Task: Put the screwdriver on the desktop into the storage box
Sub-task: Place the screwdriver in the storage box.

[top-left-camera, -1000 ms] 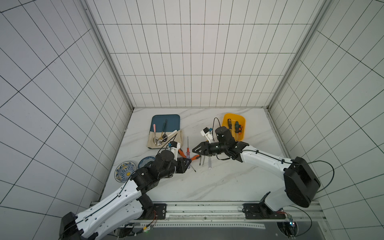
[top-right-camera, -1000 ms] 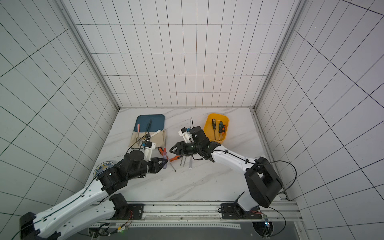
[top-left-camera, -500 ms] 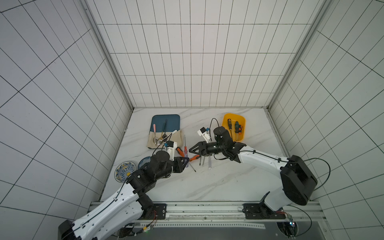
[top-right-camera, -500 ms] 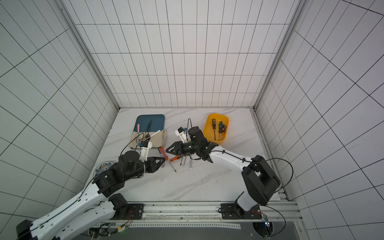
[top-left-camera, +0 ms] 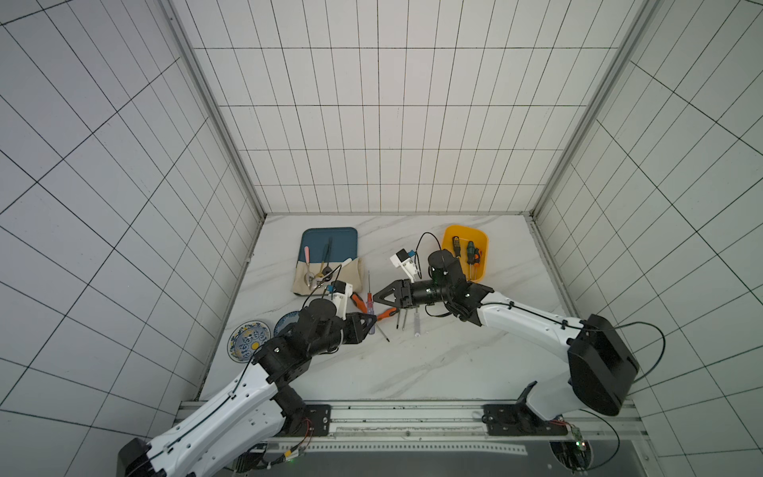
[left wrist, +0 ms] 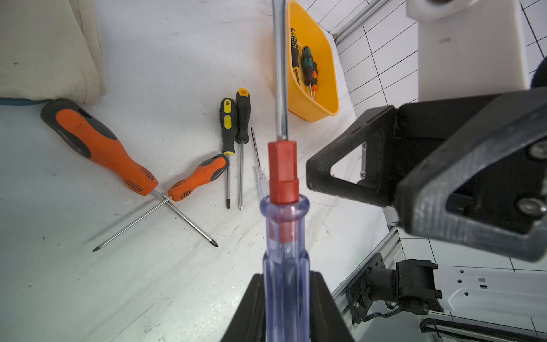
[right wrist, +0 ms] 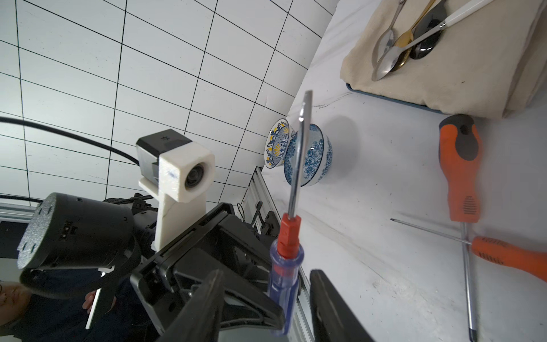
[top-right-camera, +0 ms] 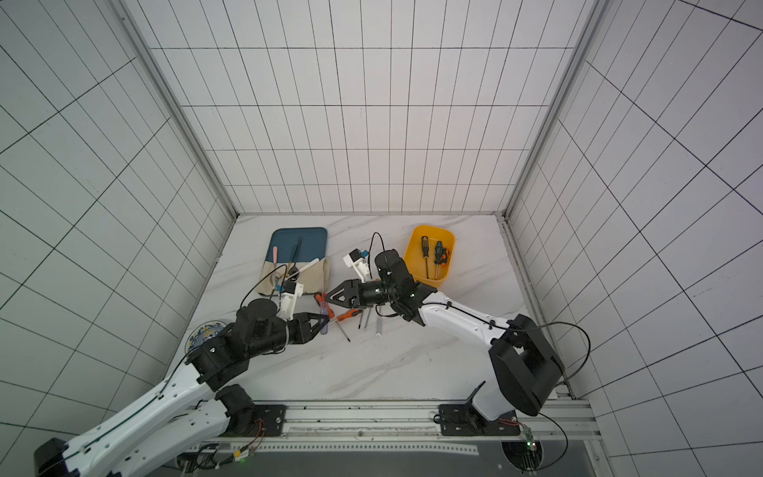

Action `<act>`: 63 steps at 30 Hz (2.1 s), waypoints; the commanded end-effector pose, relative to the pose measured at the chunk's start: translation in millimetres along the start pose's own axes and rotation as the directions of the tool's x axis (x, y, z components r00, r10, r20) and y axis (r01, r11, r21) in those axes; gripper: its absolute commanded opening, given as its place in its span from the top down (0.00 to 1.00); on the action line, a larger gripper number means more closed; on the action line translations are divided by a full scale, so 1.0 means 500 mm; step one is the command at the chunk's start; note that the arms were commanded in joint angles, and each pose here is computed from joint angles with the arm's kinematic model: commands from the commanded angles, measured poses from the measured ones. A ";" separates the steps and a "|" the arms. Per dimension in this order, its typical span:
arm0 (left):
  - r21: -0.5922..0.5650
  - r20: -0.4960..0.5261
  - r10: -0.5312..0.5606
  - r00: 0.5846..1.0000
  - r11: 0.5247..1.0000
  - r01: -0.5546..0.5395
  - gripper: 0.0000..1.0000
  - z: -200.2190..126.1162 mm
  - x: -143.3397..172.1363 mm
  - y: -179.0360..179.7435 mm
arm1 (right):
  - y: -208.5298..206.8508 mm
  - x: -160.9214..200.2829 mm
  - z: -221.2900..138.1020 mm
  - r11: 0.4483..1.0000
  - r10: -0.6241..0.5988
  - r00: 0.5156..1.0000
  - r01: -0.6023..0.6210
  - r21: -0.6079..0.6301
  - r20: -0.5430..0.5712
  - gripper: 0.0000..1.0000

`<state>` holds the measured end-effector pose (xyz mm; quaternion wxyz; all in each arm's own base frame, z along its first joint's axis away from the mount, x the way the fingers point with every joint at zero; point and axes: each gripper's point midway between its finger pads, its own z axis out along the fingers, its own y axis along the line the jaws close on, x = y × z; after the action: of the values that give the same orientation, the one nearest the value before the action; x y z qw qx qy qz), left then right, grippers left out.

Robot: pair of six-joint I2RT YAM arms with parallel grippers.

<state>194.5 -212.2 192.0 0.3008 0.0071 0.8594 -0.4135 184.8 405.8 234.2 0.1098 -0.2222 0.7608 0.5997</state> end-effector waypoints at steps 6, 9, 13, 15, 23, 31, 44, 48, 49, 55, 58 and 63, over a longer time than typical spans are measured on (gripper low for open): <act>0.087 -0.015 0.033 0.999 0.996 -0.031 1.00 0.006 -0.008 -0.041 | 0.045 -0.019 0.028 0.998 -0.018 0.999 0.016 -0.068 -0.028 0.53; 0.086 0.001 0.040 0.999 0.995 -0.040 1.00 0.002 -0.012 -0.041 | 0.041 -0.018 0.032 0.998 -0.015 0.999 0.012 -0.067 -0.033 0.54; 0.090 0.020 0.043 0.999 0.995 -0.044 1.00 -0.003 -0.019 -0.044 | 0.036 -0.015 0.036 0.997 -0.004 0.999 0.001 -0.073 -0.036 0.59; 0.082 0.025 0.041 0.999 0.996 -0.043 1.00 -0.003 -0.020 -0.041 | 0.033 -0.014 0.036 0.997 0.000 0.999 -0.003 -0.071 -0.037 0.60; 0.084 0.031 0.038 0.999 0.996 -0.041 1.00 -0.004 -0.023 -0.042 | 0.017 -0.007 0.039 0.999 0.014 0.999 -0.017 -0.051 -0.045 0.75; 0.087 0.024 0.040 0.999 0.995 -0.042 1.00 -0.002 -0.020 -0.043 | 0.006 -0.012 0.038 1.000 0.011 1.000 -0.012 -0.024 -0.029 0.88; 0.002 0.091 -0.011 0.996 1.000 0.011 0.37 -0.034 -0.022 -0.001 | -0.086 -0.079 -0.031 0.985 0.057 0.996 -0.068 0.160 0.073 0.97; -0.086 0.106 -0.062 0.992 0.994 0.071 0.33 -0.050 -0.012 0.041 | -0.136 -0.133 -0.111 0.953 0.057 0.984 -0.103 0.286 0.167 0.98; -0.112 0.105 -0.073 0.992 0.990 0.084 0.31 -0.053 -0.010 0.051 | -0.149 -0.148 -0.135 0.943 0.067 0.979 -0.126 0.308 0.194 0.97; -0.157 0.089 -0.095 0.991 0.982 0.108 0.29 -0.048 0.007 0.077 | -0.244 -0.237 -0.337 0.782 0.030 0.925 -0.258 0.567 0.380 0.97; -0.167 0.085 -0.094 0.992 0.980 0.107 0.29 -0.048 0.009 0.081 | -0.292 -0.274 -0.434 0.682 0.008 0.886 -0.344 0.646 0.463 0.97; -0.165 0.064 -0.108 0.992 0.979 0.118 0.29 -0.040 0.022 0.088 | -0.383 -0.327 -0.559 0.487 -0.025 0.846 -0.455 0.746 0.532 0.96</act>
<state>187.4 -173.8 173.8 0.3060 -0.0734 0.8769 -0.3633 431.0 173.8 232.3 0.3137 0.0900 0.8989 0.2924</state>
